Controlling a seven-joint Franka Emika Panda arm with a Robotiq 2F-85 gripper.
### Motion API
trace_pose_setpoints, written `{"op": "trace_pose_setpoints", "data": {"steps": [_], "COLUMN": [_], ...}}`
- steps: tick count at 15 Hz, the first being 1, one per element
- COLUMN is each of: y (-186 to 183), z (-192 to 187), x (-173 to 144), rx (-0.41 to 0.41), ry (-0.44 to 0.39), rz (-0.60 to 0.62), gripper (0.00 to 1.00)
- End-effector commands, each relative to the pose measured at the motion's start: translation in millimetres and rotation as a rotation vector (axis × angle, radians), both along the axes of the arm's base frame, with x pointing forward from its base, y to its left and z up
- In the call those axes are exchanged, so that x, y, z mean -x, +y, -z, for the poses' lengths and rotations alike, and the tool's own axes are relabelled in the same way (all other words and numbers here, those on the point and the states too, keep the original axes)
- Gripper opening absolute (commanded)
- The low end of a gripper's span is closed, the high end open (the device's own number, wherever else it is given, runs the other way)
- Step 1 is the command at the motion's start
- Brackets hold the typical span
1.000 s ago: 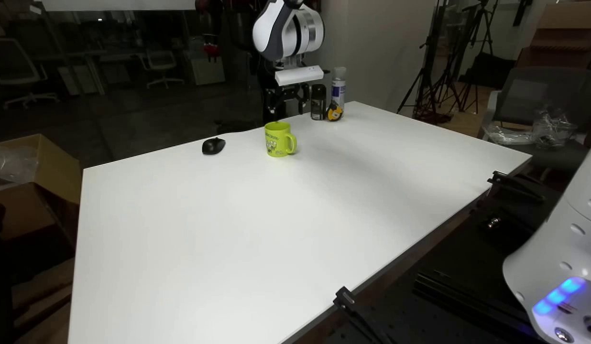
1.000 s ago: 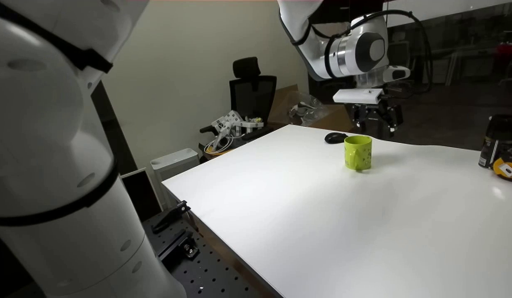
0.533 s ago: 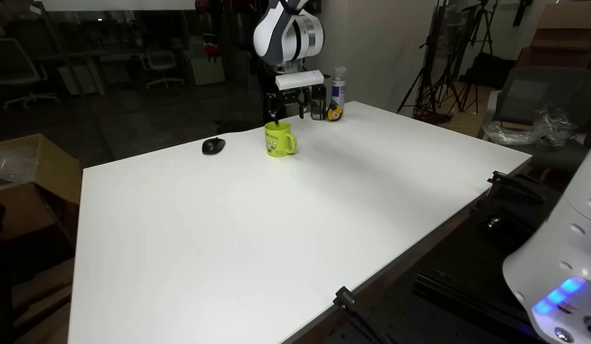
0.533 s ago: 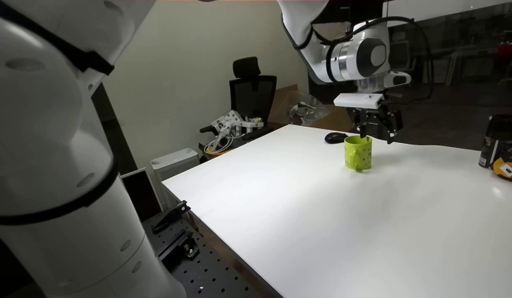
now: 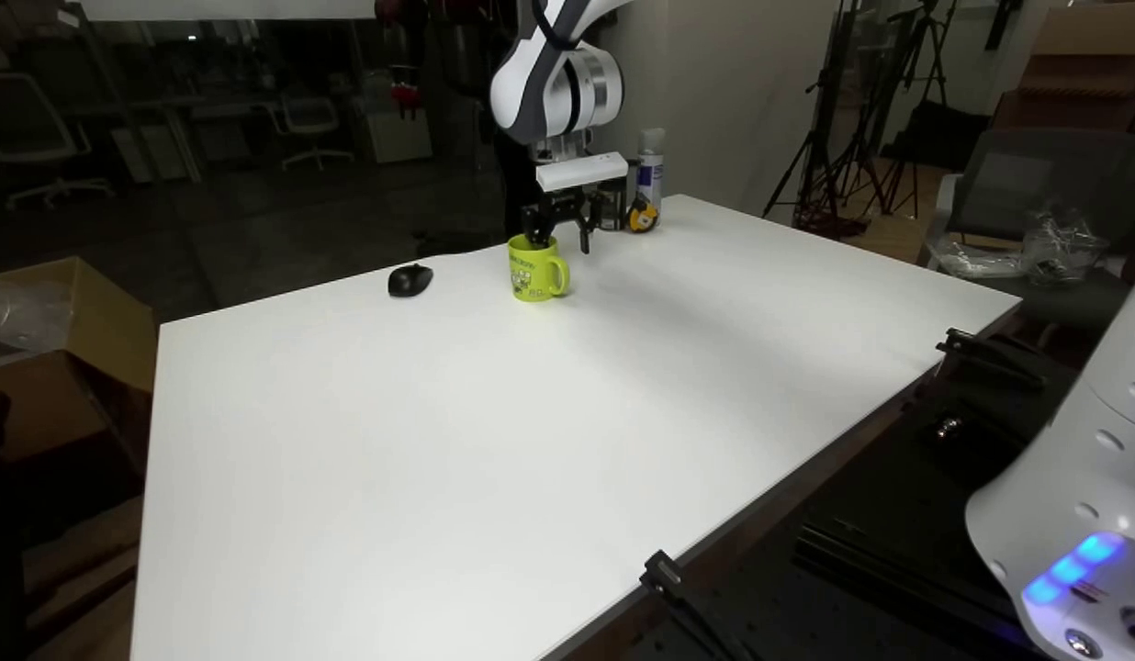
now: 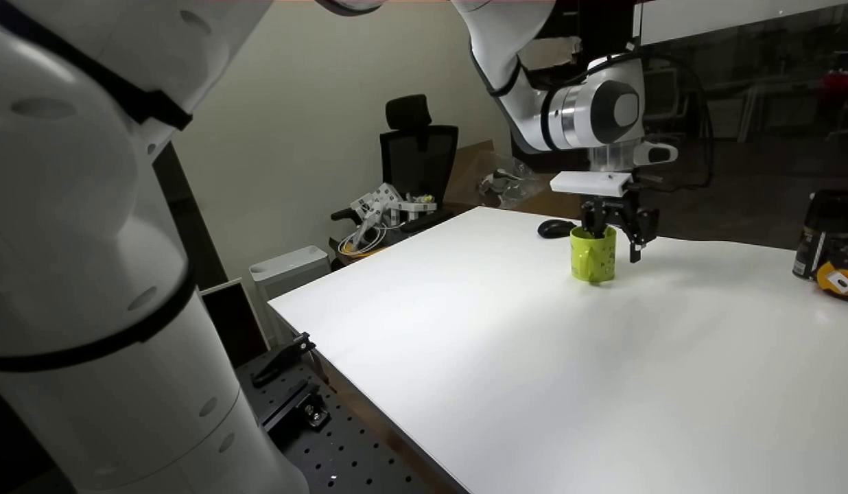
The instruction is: Move the yellow mug forward
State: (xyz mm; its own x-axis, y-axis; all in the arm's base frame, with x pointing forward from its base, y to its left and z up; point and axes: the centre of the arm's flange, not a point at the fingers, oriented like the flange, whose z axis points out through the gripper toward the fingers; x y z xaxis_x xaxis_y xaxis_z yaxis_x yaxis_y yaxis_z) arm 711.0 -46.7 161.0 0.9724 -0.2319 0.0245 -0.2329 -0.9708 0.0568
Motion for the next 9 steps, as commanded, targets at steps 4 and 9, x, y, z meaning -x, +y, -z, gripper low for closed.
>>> {"op": "trace_pose_setpoints", "data": {"steps": [4, 9], "y": [13.5, 27.2], "z": [-2.5, -3.4], "x": [-4.2, 5.1], "rx": [0.011, 0.003], "ry": [0.013, 0.037], "rz": [0.008, -0.019], "gripper": [0.25, 0.00]}}
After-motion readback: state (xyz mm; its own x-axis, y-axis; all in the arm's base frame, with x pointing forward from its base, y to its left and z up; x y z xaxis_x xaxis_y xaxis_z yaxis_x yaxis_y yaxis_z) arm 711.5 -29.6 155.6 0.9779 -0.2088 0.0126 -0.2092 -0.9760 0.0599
